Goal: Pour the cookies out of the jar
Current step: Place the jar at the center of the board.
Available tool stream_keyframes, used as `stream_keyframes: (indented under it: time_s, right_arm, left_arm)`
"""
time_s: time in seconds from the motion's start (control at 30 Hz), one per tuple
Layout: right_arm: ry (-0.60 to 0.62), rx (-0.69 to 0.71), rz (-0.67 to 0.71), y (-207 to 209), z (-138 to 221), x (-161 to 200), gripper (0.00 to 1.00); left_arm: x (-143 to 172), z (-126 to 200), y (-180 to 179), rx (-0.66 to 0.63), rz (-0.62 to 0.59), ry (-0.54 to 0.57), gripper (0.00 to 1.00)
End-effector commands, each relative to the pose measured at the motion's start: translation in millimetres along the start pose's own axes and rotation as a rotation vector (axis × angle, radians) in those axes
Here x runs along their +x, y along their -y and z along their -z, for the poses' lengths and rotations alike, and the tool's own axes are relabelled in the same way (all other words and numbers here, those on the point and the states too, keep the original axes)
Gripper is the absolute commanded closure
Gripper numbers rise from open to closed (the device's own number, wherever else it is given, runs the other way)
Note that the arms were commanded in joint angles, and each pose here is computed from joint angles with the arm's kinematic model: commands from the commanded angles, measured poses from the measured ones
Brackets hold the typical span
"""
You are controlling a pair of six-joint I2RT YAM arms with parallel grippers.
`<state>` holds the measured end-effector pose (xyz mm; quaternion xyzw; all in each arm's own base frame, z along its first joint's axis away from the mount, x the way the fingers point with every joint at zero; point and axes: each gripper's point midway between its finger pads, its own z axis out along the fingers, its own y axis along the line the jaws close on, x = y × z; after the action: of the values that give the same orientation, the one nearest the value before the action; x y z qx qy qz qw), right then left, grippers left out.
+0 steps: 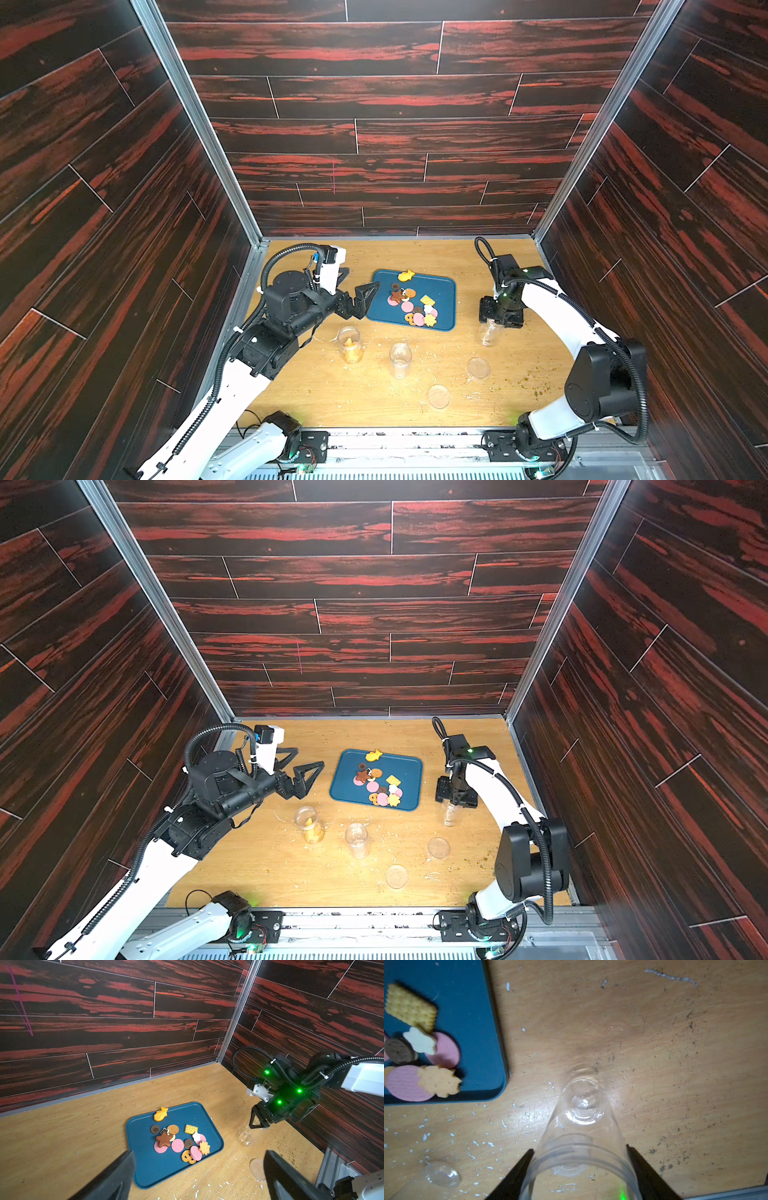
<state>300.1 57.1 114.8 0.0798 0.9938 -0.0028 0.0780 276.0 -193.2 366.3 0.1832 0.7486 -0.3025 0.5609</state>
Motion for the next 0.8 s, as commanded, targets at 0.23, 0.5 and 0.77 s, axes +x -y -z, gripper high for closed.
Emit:
stream_keyframes:
  time_s: [0.23,0.5,0.77]
  right_arm:
    - [-0.04,0.002,-0.015,6,-21,9,0.29]
    - [-0.059,0.002,-0.015,10,-29,16,0.19]
    - [-0.03,-0.007,-0.016,9,-18,10,0.06]
  left_arm:
    - [-1,0,-4,-0.022,0.019,-0.006,0.01]
    - [-1,-5,-5,-0.021,0.032,-0.004,0.01]
    - [-4,-10,-5,-0.016,0.033,-0.002,0.0]
